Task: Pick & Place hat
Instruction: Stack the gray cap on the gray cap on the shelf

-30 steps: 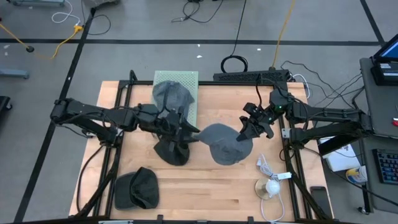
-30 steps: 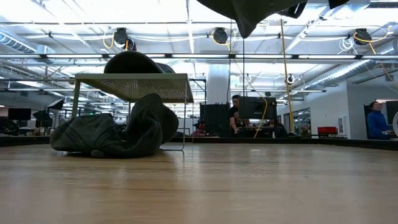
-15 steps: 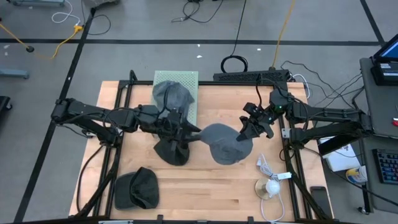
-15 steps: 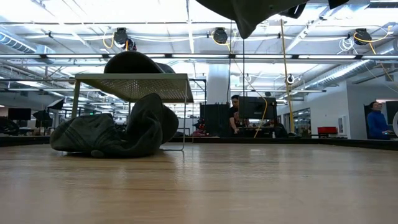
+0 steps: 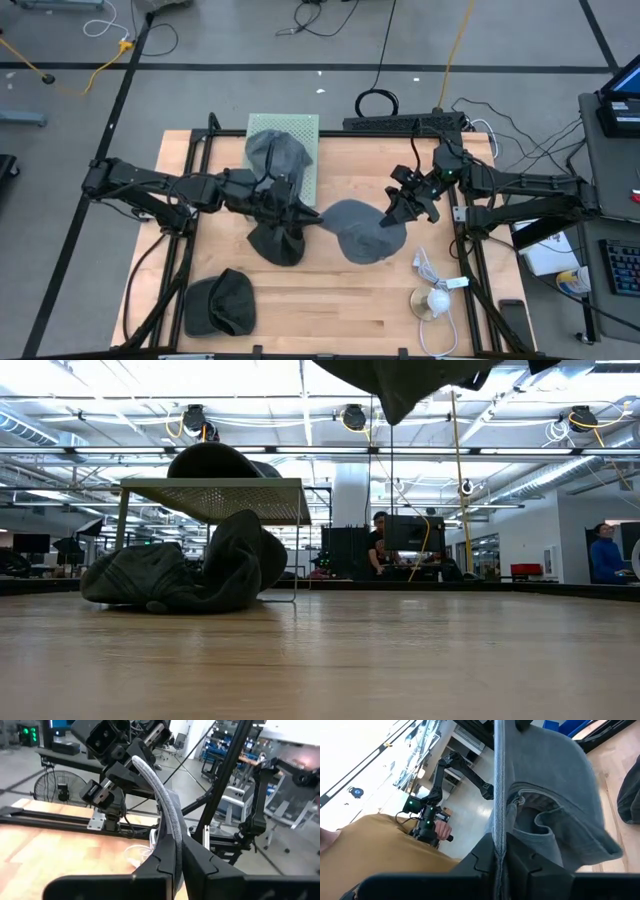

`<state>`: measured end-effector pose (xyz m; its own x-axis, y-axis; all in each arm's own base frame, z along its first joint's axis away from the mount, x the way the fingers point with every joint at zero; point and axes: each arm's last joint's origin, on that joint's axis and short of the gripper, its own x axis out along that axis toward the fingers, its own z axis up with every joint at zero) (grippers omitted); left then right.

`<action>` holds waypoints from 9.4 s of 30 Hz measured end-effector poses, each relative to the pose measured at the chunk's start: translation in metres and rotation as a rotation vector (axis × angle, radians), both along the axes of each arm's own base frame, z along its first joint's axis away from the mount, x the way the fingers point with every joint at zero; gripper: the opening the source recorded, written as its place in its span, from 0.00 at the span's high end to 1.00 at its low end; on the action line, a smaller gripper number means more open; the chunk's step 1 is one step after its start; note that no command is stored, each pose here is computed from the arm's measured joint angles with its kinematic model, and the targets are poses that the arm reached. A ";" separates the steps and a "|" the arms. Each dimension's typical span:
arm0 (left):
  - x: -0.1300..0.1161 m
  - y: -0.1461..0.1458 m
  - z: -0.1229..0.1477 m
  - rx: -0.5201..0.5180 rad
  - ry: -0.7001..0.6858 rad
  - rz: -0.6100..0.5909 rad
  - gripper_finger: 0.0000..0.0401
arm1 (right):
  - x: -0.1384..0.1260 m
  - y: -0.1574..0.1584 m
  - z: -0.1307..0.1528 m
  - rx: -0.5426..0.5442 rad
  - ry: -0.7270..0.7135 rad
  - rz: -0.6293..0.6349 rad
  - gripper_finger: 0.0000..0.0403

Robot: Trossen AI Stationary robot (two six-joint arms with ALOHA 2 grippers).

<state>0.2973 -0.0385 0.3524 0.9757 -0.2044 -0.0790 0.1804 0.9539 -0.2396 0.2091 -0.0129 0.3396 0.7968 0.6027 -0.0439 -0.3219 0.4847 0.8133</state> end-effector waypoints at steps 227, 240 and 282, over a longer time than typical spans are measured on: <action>-0.051 -0.041 0.057 -0.418 -0.179 -0.579 0.98 | 0.039 0.032 0.183 -0.545 -0.468 -0.141 0.90; -0.119 -0.037 0.068 -0.485 -0.015 -0.361 0.98 | 0.047 0.020 0.172 -0.615 -0.246 -0.508 0.40; -0.119 -0.028 0.091 -0.042 -0.444 -0.003 0.98 | 0.136 0.032 0.134 -0.451 -0.333 -0.232 0.38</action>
